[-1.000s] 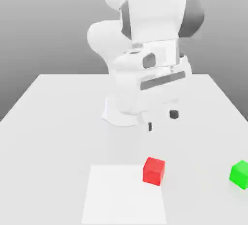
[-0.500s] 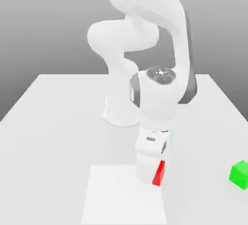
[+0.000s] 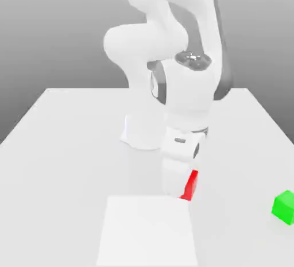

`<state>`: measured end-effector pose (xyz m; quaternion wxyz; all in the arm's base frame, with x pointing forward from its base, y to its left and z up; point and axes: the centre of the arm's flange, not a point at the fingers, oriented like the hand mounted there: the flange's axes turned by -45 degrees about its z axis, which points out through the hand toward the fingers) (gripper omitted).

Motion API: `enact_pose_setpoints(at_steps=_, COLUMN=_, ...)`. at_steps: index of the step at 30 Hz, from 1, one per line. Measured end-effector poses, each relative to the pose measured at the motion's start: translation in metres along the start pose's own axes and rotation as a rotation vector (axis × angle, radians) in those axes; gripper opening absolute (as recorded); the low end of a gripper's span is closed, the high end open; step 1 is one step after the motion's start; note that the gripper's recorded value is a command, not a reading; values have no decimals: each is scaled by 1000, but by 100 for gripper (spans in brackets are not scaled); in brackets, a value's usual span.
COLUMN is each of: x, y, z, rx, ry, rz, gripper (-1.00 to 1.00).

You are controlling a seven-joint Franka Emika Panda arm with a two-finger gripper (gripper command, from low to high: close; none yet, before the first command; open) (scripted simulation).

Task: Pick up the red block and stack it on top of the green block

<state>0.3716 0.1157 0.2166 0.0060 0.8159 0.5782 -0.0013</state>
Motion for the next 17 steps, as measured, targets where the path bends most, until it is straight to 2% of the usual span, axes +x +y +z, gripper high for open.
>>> enact_pose_setpoints(at_steps=8, x=184, y=-81, z=-29, rx=2, ry=6, rz=-336, gripper=-100)
enact_pose_setpoints(at_steps=13, x=206, y=-93, z=22, rx=7, ry=9, rz=-365, gripper=-100)
enact_pose_setpoints(at_steps=14, x=206, y=-94, z=30, rx=7, ry=9, rz=-365, gripper=100)
enact_pose_setpoints(at_steps=17, x=206, y=-94, z=30, rx=7, ry=9, rz=-365, gripper=100)
